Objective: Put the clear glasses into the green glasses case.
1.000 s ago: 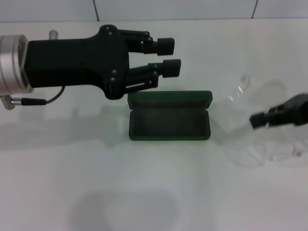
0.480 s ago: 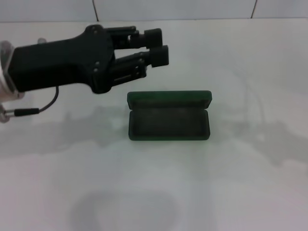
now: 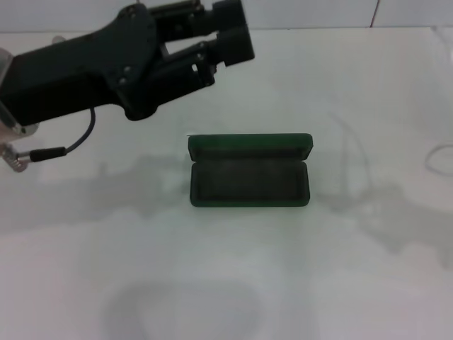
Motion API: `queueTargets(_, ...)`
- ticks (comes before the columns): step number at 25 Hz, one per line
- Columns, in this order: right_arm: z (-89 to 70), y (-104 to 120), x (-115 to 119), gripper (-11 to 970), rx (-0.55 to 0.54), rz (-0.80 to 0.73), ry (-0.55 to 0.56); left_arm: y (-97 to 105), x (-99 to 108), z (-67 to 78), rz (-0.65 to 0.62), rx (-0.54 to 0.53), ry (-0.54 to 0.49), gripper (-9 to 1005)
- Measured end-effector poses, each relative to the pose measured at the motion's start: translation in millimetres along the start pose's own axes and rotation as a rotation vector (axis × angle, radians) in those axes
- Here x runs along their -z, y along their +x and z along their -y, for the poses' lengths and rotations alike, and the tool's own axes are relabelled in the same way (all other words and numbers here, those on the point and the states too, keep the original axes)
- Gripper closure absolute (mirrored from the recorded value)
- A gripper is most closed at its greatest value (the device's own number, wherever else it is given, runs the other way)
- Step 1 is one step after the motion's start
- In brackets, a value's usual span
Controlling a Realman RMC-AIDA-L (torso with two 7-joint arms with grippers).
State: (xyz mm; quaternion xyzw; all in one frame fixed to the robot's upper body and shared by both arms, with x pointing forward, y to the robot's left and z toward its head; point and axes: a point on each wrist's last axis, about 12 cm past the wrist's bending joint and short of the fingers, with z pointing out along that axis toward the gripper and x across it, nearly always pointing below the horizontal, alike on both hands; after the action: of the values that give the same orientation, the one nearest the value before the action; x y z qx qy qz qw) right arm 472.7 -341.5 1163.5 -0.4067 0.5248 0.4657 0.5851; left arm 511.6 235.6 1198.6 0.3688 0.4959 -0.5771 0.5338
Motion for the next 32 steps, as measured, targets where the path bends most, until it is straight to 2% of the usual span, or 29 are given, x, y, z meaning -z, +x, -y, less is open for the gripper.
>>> queueTargets(3,5.1,8,-15,839,0.02,-0.016,-0.049,2,-2,1.3,0.04,-0.012,0.048,600)
queueTargets(6,9.1,15,-39,839,0.059,-0.051,-0.155,4,-3,0.1,0.072,-0.001,0.065,600)
queueTargets(12,19.7,33,-98,839,0.088,-0.138,-0.309,11,-4,-4.8,0.088,0.023,0.06,600)
queueTargets(18,18.4,33,-136,839,0.132,-0.12,-0.449,18,-13,-9.3,0.09,0.029,0.099,601)
queueTargets(25,16.2,27,-141,839,0.169,-0.047,-0.453,23,-9,-4.1,0.094,-0.023,0.113,601)
queueTargets(30,13.6,25,-138,839,0.173,-0.011,-0.45,29,-2,2.3,0.142,-0.089,0.129,811)
queueTargets(32,11.9,26,-136,839,0.174,0.001,-0.45,31,-1,1.8,0.15,-0.08,0.127,849)
